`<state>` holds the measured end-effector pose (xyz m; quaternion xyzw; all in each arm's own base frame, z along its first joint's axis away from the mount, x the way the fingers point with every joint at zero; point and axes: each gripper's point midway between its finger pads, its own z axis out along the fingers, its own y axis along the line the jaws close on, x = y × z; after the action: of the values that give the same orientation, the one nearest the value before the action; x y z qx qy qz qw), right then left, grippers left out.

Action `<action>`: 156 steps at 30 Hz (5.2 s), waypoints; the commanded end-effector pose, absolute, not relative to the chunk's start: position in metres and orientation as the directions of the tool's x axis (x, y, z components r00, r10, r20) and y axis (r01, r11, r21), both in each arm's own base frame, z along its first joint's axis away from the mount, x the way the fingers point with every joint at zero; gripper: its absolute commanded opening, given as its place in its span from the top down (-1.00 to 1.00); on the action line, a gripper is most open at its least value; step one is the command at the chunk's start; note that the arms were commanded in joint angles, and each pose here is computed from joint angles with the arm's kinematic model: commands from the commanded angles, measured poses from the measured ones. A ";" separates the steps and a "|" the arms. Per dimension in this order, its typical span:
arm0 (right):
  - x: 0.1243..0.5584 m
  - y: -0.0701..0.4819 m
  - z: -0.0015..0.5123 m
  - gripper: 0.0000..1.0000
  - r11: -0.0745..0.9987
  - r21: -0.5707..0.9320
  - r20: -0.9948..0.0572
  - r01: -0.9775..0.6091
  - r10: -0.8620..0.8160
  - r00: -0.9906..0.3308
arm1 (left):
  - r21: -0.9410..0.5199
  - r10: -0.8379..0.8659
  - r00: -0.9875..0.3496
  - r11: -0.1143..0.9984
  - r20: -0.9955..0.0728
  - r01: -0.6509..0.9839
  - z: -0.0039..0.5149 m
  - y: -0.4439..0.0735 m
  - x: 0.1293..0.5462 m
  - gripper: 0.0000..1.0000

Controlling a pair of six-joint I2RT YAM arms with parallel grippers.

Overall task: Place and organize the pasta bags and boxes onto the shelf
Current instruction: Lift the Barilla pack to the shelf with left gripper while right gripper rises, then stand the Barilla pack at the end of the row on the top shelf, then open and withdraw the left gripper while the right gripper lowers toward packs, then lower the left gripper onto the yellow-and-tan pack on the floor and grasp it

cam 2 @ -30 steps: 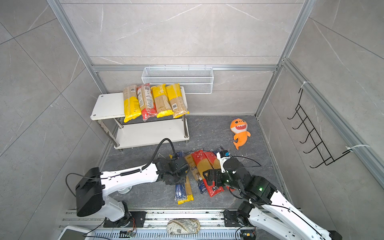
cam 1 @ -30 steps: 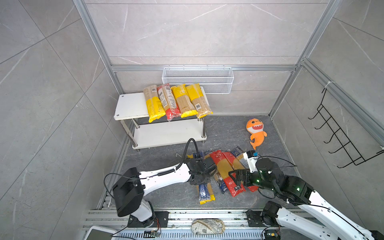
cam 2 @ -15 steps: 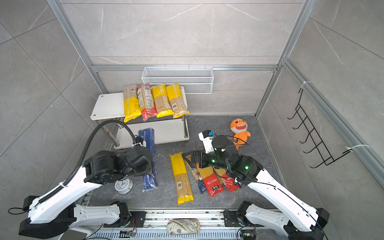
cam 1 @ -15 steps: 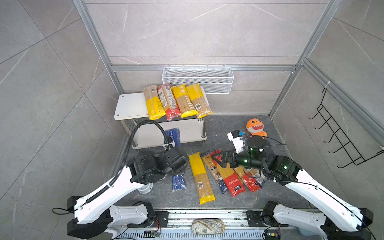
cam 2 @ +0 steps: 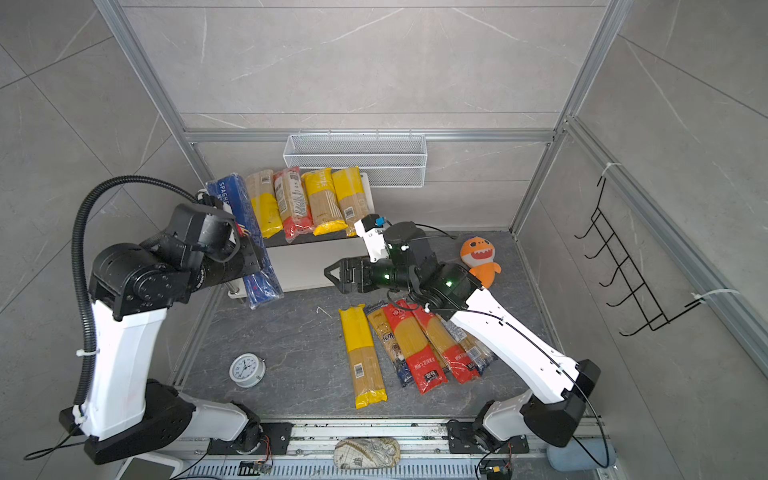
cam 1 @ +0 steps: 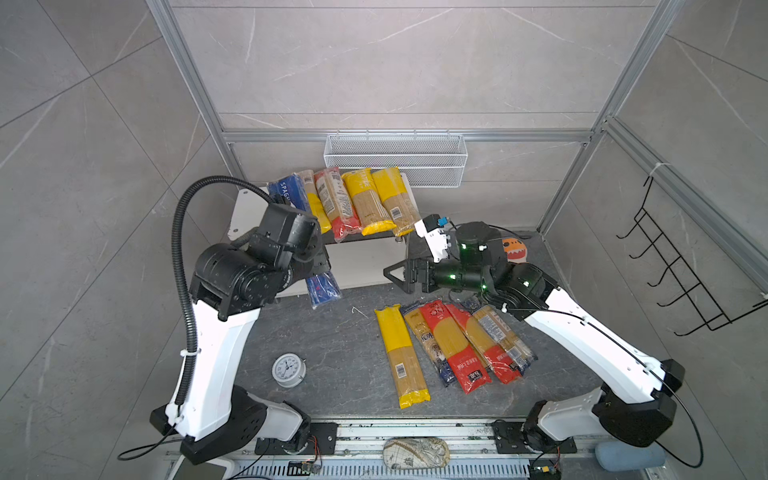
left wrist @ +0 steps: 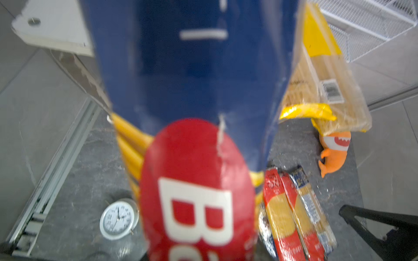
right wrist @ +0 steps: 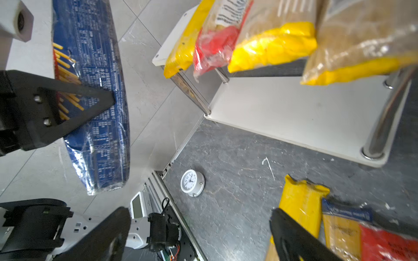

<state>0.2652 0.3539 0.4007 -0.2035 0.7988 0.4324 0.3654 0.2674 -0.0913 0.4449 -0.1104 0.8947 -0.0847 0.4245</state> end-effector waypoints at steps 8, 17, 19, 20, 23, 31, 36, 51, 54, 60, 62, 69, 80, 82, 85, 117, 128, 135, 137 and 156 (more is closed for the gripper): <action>0.282 0.383 0.406 -0.99 0.528 0.492 -0.779 -0.692 -0.087 -0.621 | -0.127 -0.212 -0.484 0.971 -0.849 -0.203 0.490 -0.007 0.304 0.74; 0.291 0.371 0.388 -0.99 0.604 0.441 -0.783 -0.664 -0.104 -0.614 | -0.195 -0.274 -0.464 0.958 -0.842 -0.211 0.478 0.034 0.380 0.65; 0.292 0.365 0.382 -1.00 0.626 0.430 -0.781 -0.651 -0.104 -0.616 | -0.222 -0.290 -0.473 0.955 -0.832 -0.195 0.472 0.039 0.396 0.64; 0.293 0.363 0.380 -1.00 0.634 0.426 -0.780 -0.645 -0.105 -0.617 | -0.228 -0.294 -0.475 0.954 -0.829 -0.193 0.469 0.040 0.402 0.65; 0.297 0.356 0.371 -1.00 0.659 0.419 -0.774 -0.625 -0.100 -0.625 | -0.234 -0.298 -0.477 0.953 -0.826 -0.191 0.463 0.047 0.420 0.65; 0.307 0.352 0.348 -1.00 0.681 0.432 -0.742 -0.591 -0.103 -0.662 | -0.292 -0.323 -0.438 0.946 -0.839 -0.138 0.472 0.046 0.438 0.61; 0.312 0.355 0.341 -0.99 0.678 0.443 -0.730 -0.586 -0.106 -0.675 | -0.302 -0.320 -0.438 0.947 -0.840 -0.112 0.471 0.043 0.444 0.59; 0.322 0.343 0.327 -0.99 0.692 0.472 -0.703 -0.546 -0.079 -0.707 | -0.332 -0.324 -0.462 0.941 -0.825 -0.066 0.452 0.039 0.476 -0.48; 0.324 0.338 0.326 -1.00 0.694 0.478 -0.698 -0.538 -0.071 -0.712 | -0.333 -0.326 -0.464 0.940 -0.824 -0.068 0.450 0.039 0.477 -0.66; 0.323 0.336 0.326 -1.00 0.689 0.488 -0.696 -0.536 -0.063 -0.716 | -0.329 -0.327 -0.467 0.941 -0.821 -0.080 0.452 0.040 0.470 -0.70; 0.322 0.335 0.328 -1.00 0.687 0.489 -0.697 -0.537 -0.062 -0.714 | -0.327 -0.330 -0.456 0.941 -0.826 -0.089 0.458 0.041 0.463 -0.71; 0.311 0.323 0.340 -1.00 0.684 0.477 -0.720 -0.552 -0.055 -0.691 | -0.374 -0.376 -0.396 0.923 -0.838 -0.086 0.493 0.030 0.411 -0.75; 0.280 0.286 0.333 -0.99 0.721 0.444 -0.728 -0.532 -0.056 -0.683 | -0.485 -0.521 -0.451 0.851 -0.724 -0.204 0.442 0.013 0.305 -0.83; 0.273 0.278 0.328 -1.00 0.728 0.438 -0.726 -0.528 -0.060 -0.685 | -0.511 -0.541 -0.477 0.835 -0.693 -0.204 0.425 0.004 0.286 -0.84; 0.261 0.266 0.322 -1.00 0.736 0.435 -0.720 -0.519 -0.062 -0.691 | -0.538 -0.555 -0.525 0.818 -0.645 -0.204 0.395 -0.010 0.260 -0.84; 0.154 0.165 0.163 -1.00 0.847 0.485 -0.471 -0.219 0.042 -0.881 | -0.310 -0.095 -0.954 0.951 -0.285 -0.002 0.090 -0.274 0.204 -0.96; 0.140 0.150 0.163 -1.00 0.848 0.486 -0.483 -0.212 0.059 -0.874 | -0.190 -0.054 -0.970 0.982 -0.235 -0.009 0.046 -0.298 0.180 -0.99; 0.134 0.144 0.167 -1.00 0.839 0.498 -0.501 -0.219 0.072 -0.863 | -0.068 -0.022 -0.975 0.998 -0.220 -0.007 0.031 -0.301 0.173 -0.99; 0.133 0.142 0.170 -1.00 0.836 0.502 -0.508 -0.221 0.078 -0.858 | -0.047 -0.010 -0.978 0.999 -0.209 0.000 0.026 -0.305 0.171 -0.99; 0.133 0.141 0.181 -1.00 0.821 0.515 -0.540 -0.246 0.088 -0.837 | 0.020 -0.052 -0.993 0.998 -0.108 -0.054 -0.004 -0.270 0.141 0.49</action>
<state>0.1321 0.1420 0.1803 -0.0422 0.9103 0.3012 0.2809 0.1671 -0.2959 0.0219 -0.0354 0.9934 -0.0307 0.1047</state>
